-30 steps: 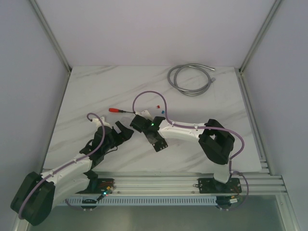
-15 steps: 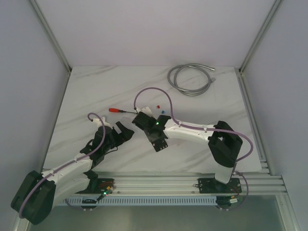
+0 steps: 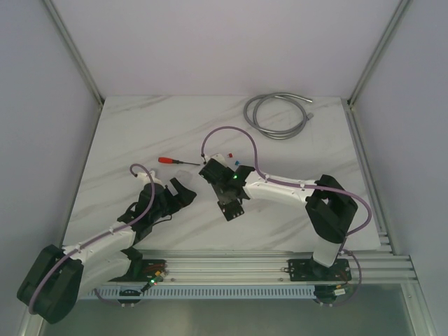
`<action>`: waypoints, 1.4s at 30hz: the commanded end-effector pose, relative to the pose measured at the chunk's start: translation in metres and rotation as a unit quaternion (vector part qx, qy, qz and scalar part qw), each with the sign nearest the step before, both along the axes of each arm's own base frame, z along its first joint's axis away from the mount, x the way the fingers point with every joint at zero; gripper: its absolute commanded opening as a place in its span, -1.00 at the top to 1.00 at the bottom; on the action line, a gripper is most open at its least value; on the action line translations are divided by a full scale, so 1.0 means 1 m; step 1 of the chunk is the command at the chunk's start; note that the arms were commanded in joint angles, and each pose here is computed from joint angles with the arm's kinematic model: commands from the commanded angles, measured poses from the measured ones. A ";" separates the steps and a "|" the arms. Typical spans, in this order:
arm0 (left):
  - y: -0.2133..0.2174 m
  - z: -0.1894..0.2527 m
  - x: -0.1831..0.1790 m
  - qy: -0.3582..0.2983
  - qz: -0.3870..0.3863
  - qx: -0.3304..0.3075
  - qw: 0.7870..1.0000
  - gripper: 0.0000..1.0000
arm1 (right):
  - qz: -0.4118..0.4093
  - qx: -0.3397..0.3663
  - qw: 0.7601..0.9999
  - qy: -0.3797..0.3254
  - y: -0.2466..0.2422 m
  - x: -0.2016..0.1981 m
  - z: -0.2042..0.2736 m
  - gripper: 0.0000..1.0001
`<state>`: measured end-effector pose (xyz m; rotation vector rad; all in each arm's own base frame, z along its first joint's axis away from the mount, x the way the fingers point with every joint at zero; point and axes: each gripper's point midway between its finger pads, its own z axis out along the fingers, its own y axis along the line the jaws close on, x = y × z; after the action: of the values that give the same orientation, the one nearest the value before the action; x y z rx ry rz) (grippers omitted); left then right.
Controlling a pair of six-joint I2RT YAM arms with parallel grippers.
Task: Snap on the fuse box
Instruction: Install the fuse at the fuse box base.
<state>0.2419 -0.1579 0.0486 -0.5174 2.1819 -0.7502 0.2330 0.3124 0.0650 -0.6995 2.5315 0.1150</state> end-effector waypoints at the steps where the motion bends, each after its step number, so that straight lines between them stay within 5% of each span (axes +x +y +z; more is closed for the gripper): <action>1: -0.005 0.007 0.004 -0.007 -0.012 -0.004 1.000 -1.00 | 0.005 -0.003 1.000 0.006 -0.003 -0.001 -0.006 0.56; 22: -0.010 0.005 0.003 -0.003 -0.022 -0.009 1.000 -1.00 | 0.007 -0.014 1.000 0.027 -0.008 -0.003 -0.023 0.66; 42: -0.012 0.005 0.003 -0.001 -0.026 -0.012 1.000 -1.00 | 0.003 -0.056 0.996 0.070 -0.028 -0.017 -0.053 1.00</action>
<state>0.2382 -0.1644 0.0431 -0.4965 2.2234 -0.7753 0.2324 0.3092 0.0464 -0.7198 2.5750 0.1267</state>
